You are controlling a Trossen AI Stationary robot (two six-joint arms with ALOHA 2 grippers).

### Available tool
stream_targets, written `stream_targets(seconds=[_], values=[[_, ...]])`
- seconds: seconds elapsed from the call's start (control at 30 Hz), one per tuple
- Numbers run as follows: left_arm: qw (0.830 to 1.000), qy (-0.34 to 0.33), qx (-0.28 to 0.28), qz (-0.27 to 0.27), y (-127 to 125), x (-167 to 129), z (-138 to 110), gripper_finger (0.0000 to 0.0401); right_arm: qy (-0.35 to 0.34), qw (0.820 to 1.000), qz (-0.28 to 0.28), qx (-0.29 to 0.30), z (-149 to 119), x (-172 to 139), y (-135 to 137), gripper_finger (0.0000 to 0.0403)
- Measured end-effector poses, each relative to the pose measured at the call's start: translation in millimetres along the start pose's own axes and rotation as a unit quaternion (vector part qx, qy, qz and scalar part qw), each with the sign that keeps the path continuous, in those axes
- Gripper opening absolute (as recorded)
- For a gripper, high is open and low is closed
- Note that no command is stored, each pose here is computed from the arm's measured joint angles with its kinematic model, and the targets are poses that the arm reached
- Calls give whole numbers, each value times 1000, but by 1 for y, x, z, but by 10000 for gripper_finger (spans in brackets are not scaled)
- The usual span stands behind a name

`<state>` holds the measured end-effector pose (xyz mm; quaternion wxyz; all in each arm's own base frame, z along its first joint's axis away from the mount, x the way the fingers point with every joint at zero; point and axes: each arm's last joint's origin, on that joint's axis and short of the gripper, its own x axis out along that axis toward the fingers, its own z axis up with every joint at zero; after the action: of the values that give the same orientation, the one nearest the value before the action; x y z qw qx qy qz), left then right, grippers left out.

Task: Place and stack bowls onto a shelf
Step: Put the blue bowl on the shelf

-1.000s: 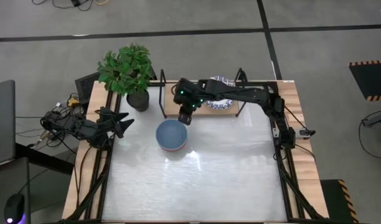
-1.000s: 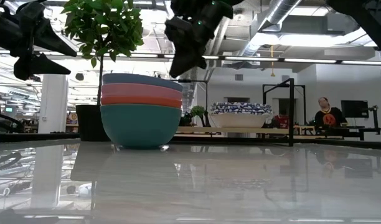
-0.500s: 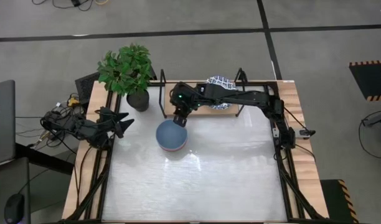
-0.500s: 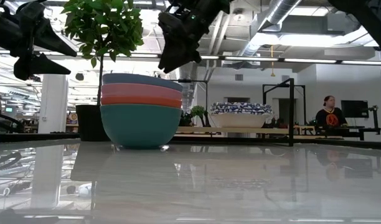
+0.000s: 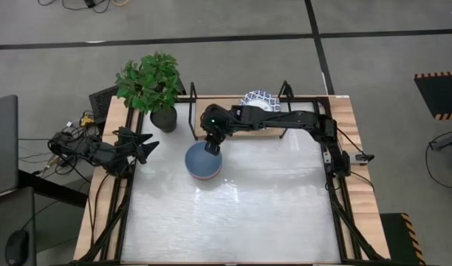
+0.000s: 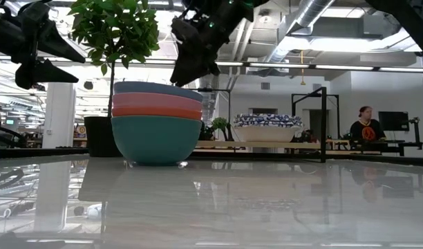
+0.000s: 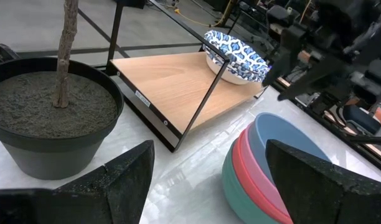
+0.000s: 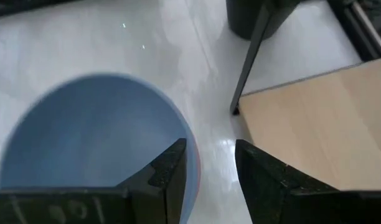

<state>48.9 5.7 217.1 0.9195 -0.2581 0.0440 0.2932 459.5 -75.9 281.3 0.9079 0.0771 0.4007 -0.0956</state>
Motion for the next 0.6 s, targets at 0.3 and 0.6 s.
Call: stream_targets(seconds=[0.3,0.6], values=[[1000,0,0,0,0,0,0,293,17,1000,1,-1,-11,10,0,161],[1000,0,0,0,0,0,0,293,10,1000,3,-2,-9,9,1,161]])
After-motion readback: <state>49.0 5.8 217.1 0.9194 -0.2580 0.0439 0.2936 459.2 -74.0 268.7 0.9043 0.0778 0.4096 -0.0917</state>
